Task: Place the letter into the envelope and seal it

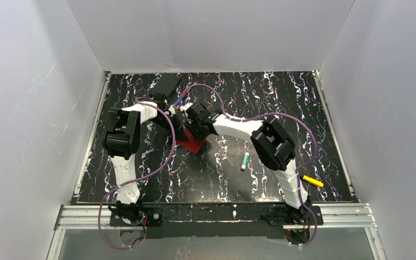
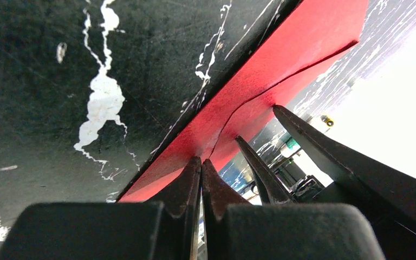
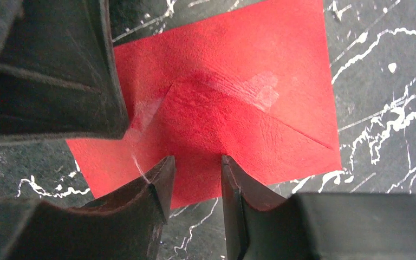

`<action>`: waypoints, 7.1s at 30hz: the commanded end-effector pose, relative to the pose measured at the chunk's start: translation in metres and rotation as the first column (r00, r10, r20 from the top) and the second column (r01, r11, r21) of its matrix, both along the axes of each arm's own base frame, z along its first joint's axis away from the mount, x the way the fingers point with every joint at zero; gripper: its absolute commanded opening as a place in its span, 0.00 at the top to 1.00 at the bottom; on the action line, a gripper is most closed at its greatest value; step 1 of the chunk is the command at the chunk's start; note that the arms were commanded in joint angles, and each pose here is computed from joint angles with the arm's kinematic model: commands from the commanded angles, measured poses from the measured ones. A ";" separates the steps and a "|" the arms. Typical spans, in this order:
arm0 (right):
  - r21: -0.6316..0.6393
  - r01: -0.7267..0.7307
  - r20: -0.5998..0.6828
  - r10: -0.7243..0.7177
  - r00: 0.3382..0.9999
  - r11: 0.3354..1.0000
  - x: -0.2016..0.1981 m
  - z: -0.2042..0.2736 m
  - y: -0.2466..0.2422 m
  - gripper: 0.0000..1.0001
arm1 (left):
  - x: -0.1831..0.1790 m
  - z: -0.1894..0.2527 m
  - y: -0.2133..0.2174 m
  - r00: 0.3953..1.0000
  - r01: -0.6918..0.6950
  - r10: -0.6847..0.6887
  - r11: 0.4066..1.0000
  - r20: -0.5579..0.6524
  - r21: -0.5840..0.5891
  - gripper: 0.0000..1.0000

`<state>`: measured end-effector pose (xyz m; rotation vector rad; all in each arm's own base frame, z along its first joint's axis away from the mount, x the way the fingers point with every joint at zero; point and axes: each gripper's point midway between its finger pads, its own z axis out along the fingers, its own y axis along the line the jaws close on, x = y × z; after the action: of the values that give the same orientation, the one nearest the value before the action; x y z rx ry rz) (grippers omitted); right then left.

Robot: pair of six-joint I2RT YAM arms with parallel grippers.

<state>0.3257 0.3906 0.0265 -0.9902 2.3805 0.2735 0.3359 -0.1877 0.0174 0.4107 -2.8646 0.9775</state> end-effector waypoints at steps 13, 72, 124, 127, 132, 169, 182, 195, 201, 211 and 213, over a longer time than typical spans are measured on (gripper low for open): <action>-0.110 0.024 -0.108 -0.036 0.994 0.994 -0.008 -0.083 -0.005 0.59 | -0.016 -0.033 0.033 0.994 0.100 -0.090 0.969 -0.055 0.227 1.00; 0.059 -0.169 0.049 0.167 0.985 0.984 0.002 -0.030 0.077 0.80 | 0.036 -0.023 0.057 1.000 -0.031 0.031 0.973 0.002 0.228 1.00; -0.078 0.680 0.013 -0.681 0.732 0.729 -0.037 0.089 -0.202 0.23 | 0.035 0.139 0.077 0.900 -0.137 0.032 0.968 0.435 0.211 0.22; -0.098 0.713 -0.010 -0.717 0.697 0.694 -0.052 0.080 -0.213 0.17 | 0.026 0.143 0.110 0.873 -0.221 0.020 0.907 0.488 0.358 0.02; -0.077 0.743 -0.075 -0.747 0.661 0.665 -0.066 0.059 -0.216 0.21 | 0.016 0.147 0.165 0.856 -0.371 0.048 0.749 0.514 0.549 0.02; 0.346 0.620 -0.154 -0.609 0.778 0.704 -0.017 0.100 -0.143 0.77 | -0.034 0.191 -0.053 0.755 0.300 -0.032 0.905 0.655 -0.301 0.08; 0.829 0.331 -0.198 -0.318 0.927 0.450 -0.008 0.269 -0.070 0.73 | -0.038 0.255 -0.096 0.621 0.475 -0.008 0.799 0.784 -0.368 0.15; 0.879 0.325 -0.247 -0.248 0.937 0.350 -0.008 0.299 -0.062 0.72 | -0.033 0.270 -0.110 0.621 0.519 0.001 0.750 0.784 -0.411 0.49; 0.882 0.335 -0.265 -0.238 0.934 0.330 -0.006 0.300 -0.059 0.72 | -0.029 0.267 -0.114 0.636 0.519 0.001 0.740 0.772 -0.428 0.66; 0.873 0.358 -0.276 -0.269 0.923 0.331 0.001 0.297 -0.066 0.54 | -0.026 0.261 -0.117 0.626 0.546 -0.021 0.726 0.780 -0.419 1.00; 0.855 0.371 -0.258 -0.324 0.910 0.363 0.005 0.292 -0.075 0.37 | -0.026 0.259 -0.116 0.592 0.569 -0.030 0.722 0.805 -0.392 1.00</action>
<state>0.3234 0.3244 0.2821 0.0876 1.9993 1.2947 0.3142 -0.3026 0.2639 -0.5689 -2.7265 2.2757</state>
